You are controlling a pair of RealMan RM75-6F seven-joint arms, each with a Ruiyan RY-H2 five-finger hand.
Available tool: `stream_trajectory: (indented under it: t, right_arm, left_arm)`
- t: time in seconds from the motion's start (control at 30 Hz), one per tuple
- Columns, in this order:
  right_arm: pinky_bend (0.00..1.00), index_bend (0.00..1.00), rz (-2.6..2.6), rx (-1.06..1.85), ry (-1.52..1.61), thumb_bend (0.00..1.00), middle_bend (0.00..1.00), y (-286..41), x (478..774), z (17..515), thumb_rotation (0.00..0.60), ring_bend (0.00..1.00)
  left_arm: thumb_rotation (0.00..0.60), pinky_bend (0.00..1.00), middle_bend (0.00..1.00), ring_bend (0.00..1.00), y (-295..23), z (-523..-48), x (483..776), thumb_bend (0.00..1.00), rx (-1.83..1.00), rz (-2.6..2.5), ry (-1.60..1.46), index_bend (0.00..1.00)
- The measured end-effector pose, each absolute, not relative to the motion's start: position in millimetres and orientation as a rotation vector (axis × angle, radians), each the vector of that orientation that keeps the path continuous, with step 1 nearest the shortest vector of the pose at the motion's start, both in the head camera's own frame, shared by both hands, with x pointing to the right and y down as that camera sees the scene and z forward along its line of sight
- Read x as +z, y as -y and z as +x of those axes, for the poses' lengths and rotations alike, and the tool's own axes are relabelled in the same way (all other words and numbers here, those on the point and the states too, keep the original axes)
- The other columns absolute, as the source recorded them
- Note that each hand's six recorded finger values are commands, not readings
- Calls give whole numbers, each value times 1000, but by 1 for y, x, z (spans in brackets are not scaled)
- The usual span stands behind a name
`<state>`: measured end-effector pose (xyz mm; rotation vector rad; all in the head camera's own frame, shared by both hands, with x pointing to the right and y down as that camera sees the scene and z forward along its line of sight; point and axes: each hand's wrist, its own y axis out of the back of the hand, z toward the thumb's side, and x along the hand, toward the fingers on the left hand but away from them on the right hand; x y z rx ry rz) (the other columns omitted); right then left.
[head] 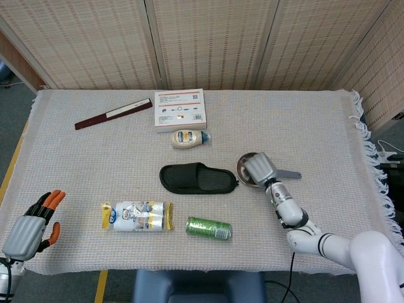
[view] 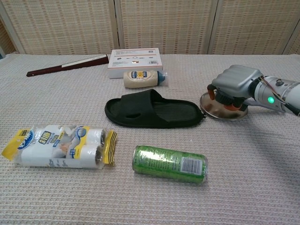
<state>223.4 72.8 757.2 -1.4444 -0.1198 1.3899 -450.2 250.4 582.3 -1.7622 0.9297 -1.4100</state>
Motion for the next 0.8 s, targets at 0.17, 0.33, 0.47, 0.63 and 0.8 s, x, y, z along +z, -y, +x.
stream_trajectory:
  t: [0.17, 0.33, 0.47, 0.63, 0.8]
  right_arm:
    - [735, 150, -1434, 1394, 112, 333, 428, -71, 758, 224, 600, 383]
    - [574, 1, -1436, 1411, 104, 333, 280, -73, 760, 226, 600, 251]
    - [497, 0, -1448, 1423, 89, 333, 197, -77, 759, 227, 600, 181]
    - [480, 0, -1455, 1439, 73, 333, 186, -82, 756, 230, 600, 175]
    - [424, 0, -1487, 1443, 96, 326, 155, -84, 748, 232, 600, 139]
  left_arm:
    - [600, 198, 0, 0, -251, -449, 583, 656, -1410, -1765, -923, 0]
    - [600, 199, 0, 0, -251, -449, 583, 656, -1412, -1761, -927, 0]
    - [600, 198, 0, 0, -250, -450, 583, 657, -1415, -1759, -927, 0]
    - [600, 198, 0, 0, -250, -450, 583, 658, -1412, -1763, -929, 0]
    - [600, 198, 0, 0, -251, -450, 582, 656, -1415, -1755, -930, 0]
